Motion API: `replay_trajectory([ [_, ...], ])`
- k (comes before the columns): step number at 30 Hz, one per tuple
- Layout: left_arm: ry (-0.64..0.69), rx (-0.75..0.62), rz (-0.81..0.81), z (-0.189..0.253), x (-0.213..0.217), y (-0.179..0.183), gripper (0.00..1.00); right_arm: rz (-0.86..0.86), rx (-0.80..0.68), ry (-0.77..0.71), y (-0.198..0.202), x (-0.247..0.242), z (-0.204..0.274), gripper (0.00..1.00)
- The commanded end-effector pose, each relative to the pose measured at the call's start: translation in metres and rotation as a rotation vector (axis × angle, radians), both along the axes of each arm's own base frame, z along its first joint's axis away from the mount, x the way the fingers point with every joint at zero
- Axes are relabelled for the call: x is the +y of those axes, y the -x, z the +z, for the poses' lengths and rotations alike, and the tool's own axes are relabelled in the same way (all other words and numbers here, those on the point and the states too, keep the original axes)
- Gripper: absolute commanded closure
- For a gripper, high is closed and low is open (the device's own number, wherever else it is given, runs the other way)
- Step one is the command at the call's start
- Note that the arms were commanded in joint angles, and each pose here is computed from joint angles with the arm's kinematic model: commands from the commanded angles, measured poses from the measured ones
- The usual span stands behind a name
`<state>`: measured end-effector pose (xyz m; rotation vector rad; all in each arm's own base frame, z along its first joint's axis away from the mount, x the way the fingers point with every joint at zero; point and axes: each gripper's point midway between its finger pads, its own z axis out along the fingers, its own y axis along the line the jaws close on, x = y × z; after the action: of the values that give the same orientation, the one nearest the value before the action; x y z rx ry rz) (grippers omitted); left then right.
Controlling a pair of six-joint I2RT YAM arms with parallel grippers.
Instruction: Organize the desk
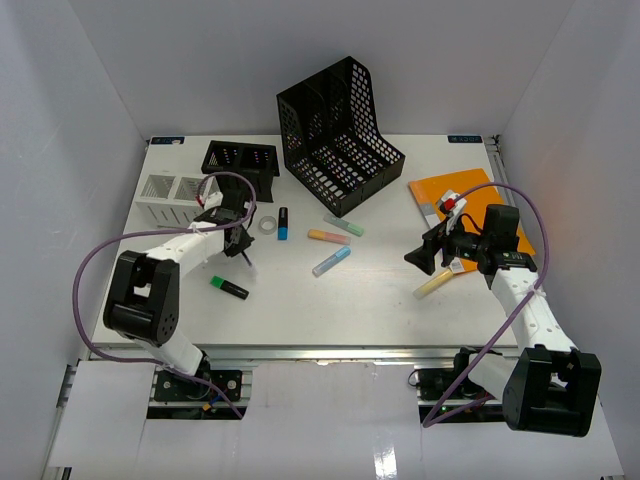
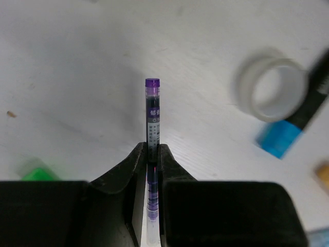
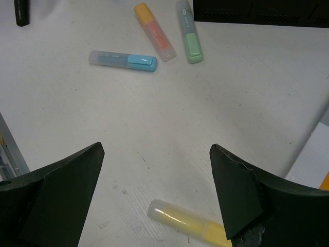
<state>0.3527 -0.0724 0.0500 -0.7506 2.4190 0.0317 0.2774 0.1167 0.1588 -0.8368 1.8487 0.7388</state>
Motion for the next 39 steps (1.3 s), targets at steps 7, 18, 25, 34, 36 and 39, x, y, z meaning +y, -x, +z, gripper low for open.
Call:
replay_trajectory([
  [7,-0.103,-0.454,-0.163,0.16,-0.003,-0.047,1.0,0.005,-0.025,0.002,-0.001,0.0,0.003,0.1],
  [18,-0.409,-0.684,0.143,0.243,0.149,-0.084,1.0,0.007,-0.027,0.001,-0.001,0.0,0.003,0.1],
  [25,-0.543,-0.744,0.225,0.248,0.198,-0.114,1.0,0.009,-0.021,0.0,-0.001,0.0,0.001,0.1],
  [34,-0.607,-0.719,0.261,0.228,0.236,-0.143,1.0,0.009,-0.008,0.002,-0.002,-0.001,-0.003,0.1],
  [36,-0.606,-0.707,0.261,0.22,0.239,-0.146,1.0,0.009,-0.005,0.003,-0.002,-0.001,-0.004,0.1],
  [39,-0.598,-0.696,0.254,0.208,0.242,-0.149,1.0,0.01,-0.001,0.003,-0.002,-0.001,-0.005,0.1],
])
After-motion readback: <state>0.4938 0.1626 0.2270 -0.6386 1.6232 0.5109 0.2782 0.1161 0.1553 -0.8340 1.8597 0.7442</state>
